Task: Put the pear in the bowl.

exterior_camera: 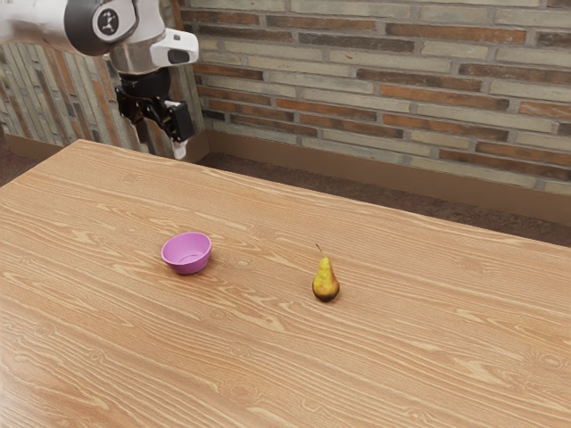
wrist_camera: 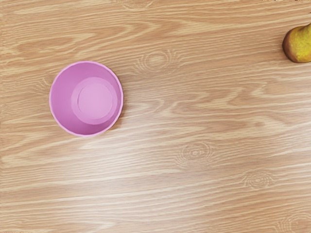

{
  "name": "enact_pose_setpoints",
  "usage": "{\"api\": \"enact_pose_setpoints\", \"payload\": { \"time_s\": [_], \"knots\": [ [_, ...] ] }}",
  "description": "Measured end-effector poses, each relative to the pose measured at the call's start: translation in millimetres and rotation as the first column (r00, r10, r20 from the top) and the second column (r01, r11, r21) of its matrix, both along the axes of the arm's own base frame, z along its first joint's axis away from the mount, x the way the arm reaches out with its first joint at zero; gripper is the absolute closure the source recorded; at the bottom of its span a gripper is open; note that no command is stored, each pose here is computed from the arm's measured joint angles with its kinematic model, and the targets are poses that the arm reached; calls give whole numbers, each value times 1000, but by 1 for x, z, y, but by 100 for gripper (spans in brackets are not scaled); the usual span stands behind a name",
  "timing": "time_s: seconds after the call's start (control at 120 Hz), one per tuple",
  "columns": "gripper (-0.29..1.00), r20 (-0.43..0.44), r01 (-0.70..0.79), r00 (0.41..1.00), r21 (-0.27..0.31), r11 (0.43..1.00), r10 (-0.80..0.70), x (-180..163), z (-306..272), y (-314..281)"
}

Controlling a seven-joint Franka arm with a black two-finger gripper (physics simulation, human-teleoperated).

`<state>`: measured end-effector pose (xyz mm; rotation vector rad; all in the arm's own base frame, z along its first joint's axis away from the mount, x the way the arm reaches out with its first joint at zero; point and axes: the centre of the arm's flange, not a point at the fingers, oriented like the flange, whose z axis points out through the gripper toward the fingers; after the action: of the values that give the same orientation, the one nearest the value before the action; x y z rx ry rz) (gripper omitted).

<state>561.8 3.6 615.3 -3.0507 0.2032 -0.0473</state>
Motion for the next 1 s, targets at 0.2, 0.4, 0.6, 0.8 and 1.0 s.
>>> {"api": "enact_pose_setpoints", "payload": {
  "time_s": [0.2, 0.4, 0.6, 0.8, 1.0],
  "knots": [
    [0, -101, 17, 995, -13, 1000, -18, 40, -83, -11],
    [0, -160, 185, 968, -78, 980, -195, 67, -186, -145],
    [0, -148, 134, 977, -144, 980, -155, 71, -235, -198],
    [0, -107, 14, 994, -129, 992, -28, 83, -279, -199],
    [0, -23, -9, 1000, -138, 990, 5, 97, -300, -200]
  ]
}}
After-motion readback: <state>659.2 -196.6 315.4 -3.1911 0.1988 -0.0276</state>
